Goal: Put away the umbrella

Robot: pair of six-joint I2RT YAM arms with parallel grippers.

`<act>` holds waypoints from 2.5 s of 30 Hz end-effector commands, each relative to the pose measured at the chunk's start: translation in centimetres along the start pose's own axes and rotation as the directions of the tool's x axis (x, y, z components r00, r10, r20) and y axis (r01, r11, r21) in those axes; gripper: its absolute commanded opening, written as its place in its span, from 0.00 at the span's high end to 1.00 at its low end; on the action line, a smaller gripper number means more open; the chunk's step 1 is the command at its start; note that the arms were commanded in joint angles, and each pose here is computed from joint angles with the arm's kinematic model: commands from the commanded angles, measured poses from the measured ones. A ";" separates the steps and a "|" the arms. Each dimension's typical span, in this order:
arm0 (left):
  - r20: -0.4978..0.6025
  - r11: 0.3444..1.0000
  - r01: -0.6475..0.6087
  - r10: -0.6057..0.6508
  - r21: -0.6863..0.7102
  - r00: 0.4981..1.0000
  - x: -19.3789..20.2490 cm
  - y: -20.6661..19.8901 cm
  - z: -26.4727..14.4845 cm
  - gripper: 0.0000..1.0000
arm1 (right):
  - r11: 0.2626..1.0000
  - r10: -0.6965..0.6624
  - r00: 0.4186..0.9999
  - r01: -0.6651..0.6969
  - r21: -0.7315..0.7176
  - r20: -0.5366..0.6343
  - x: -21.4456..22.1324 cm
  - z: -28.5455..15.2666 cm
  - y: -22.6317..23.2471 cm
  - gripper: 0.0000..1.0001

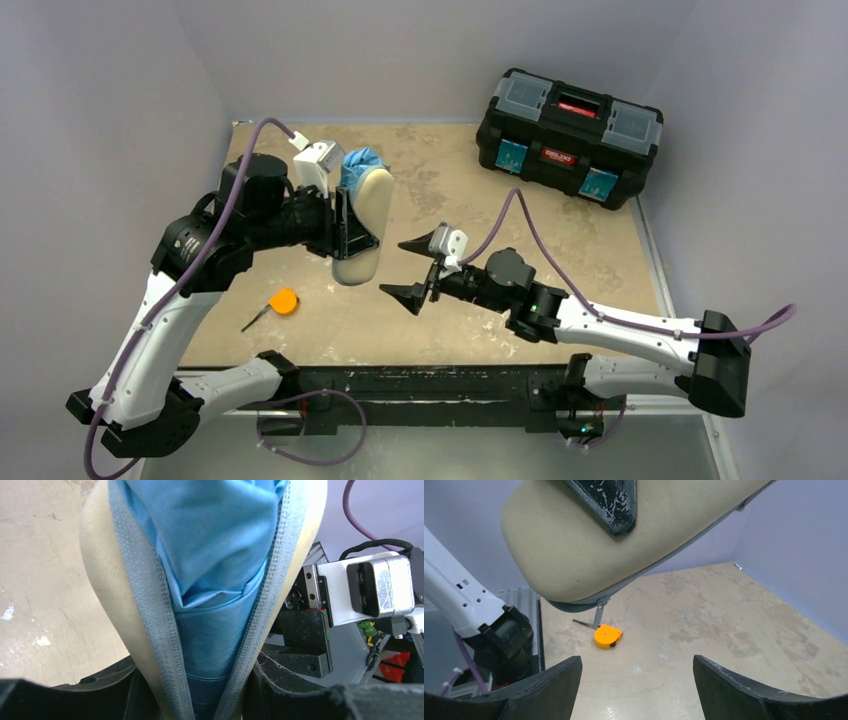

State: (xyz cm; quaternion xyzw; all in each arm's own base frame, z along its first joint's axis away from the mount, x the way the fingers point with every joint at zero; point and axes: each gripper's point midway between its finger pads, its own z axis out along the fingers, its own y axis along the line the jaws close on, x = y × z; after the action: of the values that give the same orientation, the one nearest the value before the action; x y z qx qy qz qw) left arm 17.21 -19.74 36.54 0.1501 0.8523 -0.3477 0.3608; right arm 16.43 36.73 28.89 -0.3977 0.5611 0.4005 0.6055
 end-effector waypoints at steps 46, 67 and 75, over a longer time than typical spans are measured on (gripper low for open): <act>0.160 0.999 0.040 -0.044 0.028 0.986 -3.1 -0.9 -0.4 1.00 | 0.986 -0.167 0.984 0.167 0.002 0.061 -5.3 1.7 1.6 1.00; 0.251 0.995 0.077 -0.057 -0.068 0.966 -4.5 0.9 -0.3 1.00 | 0.960 -0.093 0.994 0.076 -0.268 -0.052 -2.6 2.3 8.6 1.00; 0.289 0.987 0.104 -0.066 -0.121 0.955 -4.5 2.3 -0.3 1.00 | 0.949 0.116 0.993 -0.120 -0.291 -0.028 -4.8 3.6 10.3 1.00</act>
State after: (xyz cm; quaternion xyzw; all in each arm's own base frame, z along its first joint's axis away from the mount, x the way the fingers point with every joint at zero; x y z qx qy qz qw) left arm 18.28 -18.60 35.28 0.0757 0.8638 -0.3253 0.3774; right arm 11.96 42.12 29.60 -0.4718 0.5536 0.4090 0.5510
